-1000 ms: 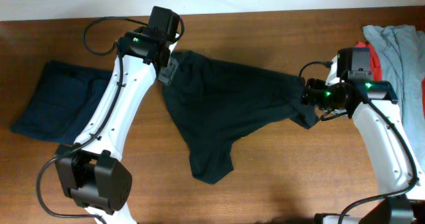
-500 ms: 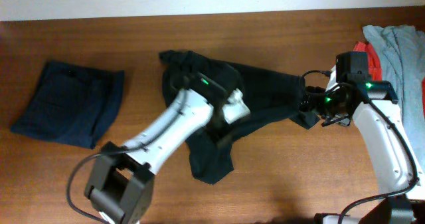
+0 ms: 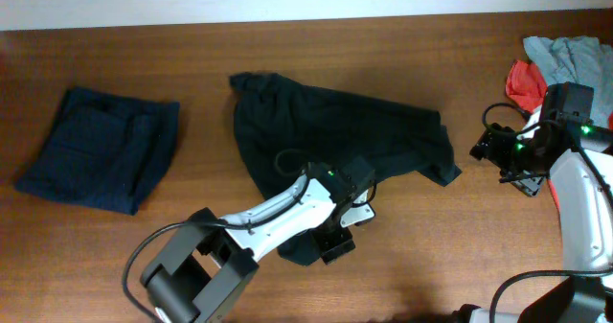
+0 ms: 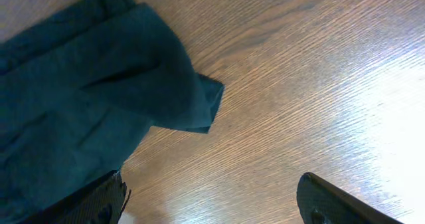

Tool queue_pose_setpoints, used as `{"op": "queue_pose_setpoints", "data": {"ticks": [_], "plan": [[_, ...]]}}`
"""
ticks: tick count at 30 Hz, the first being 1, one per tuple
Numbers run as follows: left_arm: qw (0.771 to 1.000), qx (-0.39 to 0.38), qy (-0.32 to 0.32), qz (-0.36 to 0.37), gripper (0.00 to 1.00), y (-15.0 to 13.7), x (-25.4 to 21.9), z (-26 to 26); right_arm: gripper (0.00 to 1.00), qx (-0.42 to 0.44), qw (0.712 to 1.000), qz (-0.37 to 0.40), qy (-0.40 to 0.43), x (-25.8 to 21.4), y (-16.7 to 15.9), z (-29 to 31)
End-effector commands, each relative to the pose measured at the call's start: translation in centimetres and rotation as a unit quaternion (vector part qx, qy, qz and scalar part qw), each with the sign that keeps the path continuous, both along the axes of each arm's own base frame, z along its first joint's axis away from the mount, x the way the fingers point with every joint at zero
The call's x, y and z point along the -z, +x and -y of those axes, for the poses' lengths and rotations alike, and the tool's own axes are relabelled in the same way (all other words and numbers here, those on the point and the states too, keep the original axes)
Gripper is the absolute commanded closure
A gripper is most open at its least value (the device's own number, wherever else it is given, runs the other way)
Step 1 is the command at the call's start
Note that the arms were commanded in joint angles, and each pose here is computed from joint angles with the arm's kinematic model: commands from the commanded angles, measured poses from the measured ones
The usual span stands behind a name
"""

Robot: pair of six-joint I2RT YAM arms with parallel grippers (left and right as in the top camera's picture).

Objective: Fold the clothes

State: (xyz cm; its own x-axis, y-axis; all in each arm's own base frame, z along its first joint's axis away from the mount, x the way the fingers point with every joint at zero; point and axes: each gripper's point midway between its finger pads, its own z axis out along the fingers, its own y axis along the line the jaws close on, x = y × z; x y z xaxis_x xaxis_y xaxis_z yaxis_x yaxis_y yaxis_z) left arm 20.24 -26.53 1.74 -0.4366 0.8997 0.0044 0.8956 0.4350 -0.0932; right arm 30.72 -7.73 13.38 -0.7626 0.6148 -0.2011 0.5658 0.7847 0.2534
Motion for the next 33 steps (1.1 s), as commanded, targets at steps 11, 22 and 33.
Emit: {"op": "queue_pose_setpoints", "data": {"ticks": [11,22,33], "plan": [[0.997,-0.008,0.07,-0.025,0.99,-0.3,2.2,-1.6,0.13,-0.006,1.0,0.004,0.01,-0.1,0.1,-0.3],[0.954,-0.184,0.084,0.222,0.99,10.0,-20.6,-6.7,0.14,-0.043,0.998,-0.006,0.045,0.5,-0.8,-2.0],[0.934,-0.229,0.087,0.261,1.0,11.2,-24.1,-10.9,0.41,-0.18,0.979,-0.004,0.09,6.7,-2.1,-9.6]]}}
